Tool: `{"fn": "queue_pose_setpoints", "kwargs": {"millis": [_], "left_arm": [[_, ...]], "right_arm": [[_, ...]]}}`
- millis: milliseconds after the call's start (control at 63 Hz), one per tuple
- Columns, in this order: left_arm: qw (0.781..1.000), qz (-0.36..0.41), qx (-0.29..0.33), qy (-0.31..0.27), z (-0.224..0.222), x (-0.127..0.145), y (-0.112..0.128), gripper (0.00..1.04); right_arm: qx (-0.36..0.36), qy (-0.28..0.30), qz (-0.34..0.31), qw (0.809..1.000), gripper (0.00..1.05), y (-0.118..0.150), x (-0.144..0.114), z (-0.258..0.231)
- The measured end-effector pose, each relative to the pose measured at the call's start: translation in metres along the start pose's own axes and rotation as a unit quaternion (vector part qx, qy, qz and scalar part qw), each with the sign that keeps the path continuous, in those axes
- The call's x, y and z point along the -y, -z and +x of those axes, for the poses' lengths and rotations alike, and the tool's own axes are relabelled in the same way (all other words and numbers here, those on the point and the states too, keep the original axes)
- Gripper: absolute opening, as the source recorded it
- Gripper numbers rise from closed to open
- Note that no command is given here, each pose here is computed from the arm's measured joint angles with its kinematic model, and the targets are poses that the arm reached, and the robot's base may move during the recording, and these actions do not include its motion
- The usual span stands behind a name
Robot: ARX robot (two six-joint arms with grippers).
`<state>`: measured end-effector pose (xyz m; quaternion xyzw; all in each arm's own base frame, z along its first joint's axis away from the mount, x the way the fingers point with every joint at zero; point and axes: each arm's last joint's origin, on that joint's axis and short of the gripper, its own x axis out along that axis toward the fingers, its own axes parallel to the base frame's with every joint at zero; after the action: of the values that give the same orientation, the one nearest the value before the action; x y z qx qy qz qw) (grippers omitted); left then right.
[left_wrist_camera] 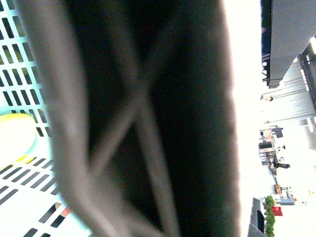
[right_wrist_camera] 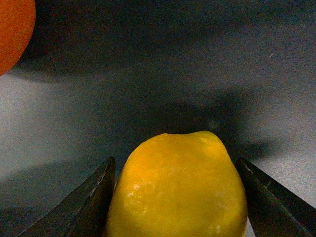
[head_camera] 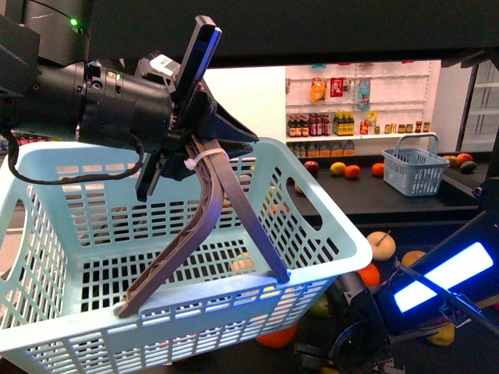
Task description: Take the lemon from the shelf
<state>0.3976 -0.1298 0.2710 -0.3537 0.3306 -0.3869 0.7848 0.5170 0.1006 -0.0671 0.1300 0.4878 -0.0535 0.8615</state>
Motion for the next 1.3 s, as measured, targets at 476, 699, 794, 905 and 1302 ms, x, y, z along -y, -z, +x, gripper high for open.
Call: {"fn": "queue_pose_setpoints", "kwargs": {"millis": [476, 699, 794, 905, 1302], "left_arm": [[1.0, 0.0, 0.0, 0.0, 0.0, 0.0, 0.0, 0.11], [1.0, 0.0, 0.0, 0.0, 0.0, 0.0, 0.0, 0.11], [1.0, 0.0, 0.0, 0.0, 0.0, 0.0, 0.0, 0.11], [1.0, 0.0, 0.0, 0.0, 0.0, 0.0, 0.0, 0.11], [1.0, 0.0, 0.0, 0.0, 0.0, 0.0, 0.0, 0.11]], "right_arm": [[-0.009, 0.001, 0.009, 1.0, 0.63, 0.003, 0.029, -0.014], [0.033, 0.021, 0.004, 0.999, 0.63, -0.019, 0.066, -0.049], [0.072, 0.034, 0.012, 0.997, 0.63, -0.042, 0.092, -0.077], [0.145, 0.039, 0.017, 0.988, 0.63, -0.081, 0.121, -0.131], [0.325, -0.114, -0.028, 0.938, 0.63, -0.148, 0.062, -0.312]]}}
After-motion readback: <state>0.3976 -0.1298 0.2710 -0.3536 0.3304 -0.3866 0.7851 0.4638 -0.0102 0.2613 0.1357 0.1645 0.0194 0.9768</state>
